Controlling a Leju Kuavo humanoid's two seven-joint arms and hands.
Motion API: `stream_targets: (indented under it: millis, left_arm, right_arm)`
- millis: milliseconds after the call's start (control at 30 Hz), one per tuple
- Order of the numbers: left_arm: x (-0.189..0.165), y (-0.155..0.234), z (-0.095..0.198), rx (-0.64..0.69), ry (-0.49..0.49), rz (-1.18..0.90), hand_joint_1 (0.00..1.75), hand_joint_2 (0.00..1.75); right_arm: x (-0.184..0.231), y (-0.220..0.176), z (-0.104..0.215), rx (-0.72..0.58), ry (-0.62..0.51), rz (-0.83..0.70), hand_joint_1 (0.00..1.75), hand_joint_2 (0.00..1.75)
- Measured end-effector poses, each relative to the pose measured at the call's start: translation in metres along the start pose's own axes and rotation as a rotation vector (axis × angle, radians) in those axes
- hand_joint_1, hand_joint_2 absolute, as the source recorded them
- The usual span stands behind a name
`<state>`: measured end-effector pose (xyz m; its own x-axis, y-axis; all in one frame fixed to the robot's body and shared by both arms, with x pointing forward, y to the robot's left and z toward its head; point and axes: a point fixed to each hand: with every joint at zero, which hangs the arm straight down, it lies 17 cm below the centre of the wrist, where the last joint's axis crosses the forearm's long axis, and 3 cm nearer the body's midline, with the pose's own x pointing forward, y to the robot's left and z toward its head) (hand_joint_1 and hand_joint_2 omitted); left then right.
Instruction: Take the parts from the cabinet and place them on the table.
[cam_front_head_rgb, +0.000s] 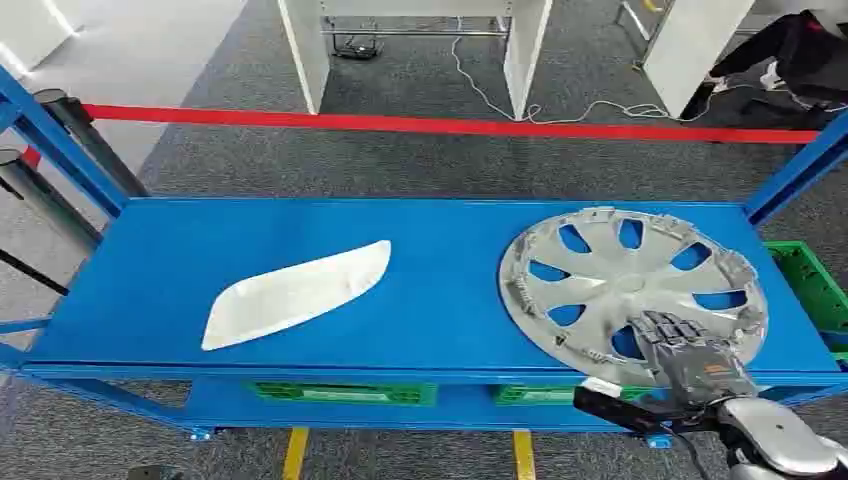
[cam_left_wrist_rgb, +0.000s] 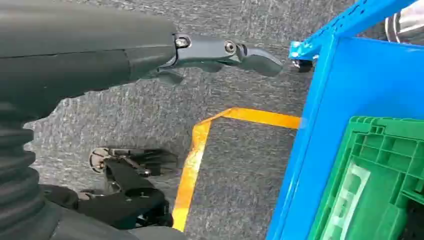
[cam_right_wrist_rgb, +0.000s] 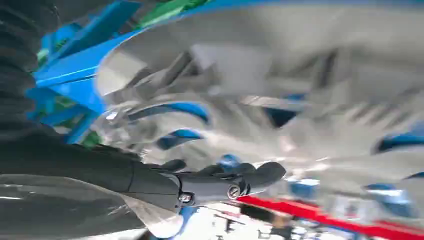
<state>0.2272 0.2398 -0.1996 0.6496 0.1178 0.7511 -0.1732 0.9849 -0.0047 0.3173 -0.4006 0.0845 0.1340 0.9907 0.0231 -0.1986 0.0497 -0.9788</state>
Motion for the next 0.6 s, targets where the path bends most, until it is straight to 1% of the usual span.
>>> stream_targets:
  millis: [300,600]
  left_arm:
    - [-0.002,-0.003,-0.001,-0.011,0.007,-0.014,0.00,1.75]
    - [-0.003,-0.001,-0.002,-0.007,0.011,-0.008,0.00,1.75]
  right_arm:
    - [0.022,0.028,-0.003,0.066,-0.066,0.044,0.00,1.75]
    - [0.027,0.037,-0.002,0.086,-0.063,0.024,0.00,1.75]
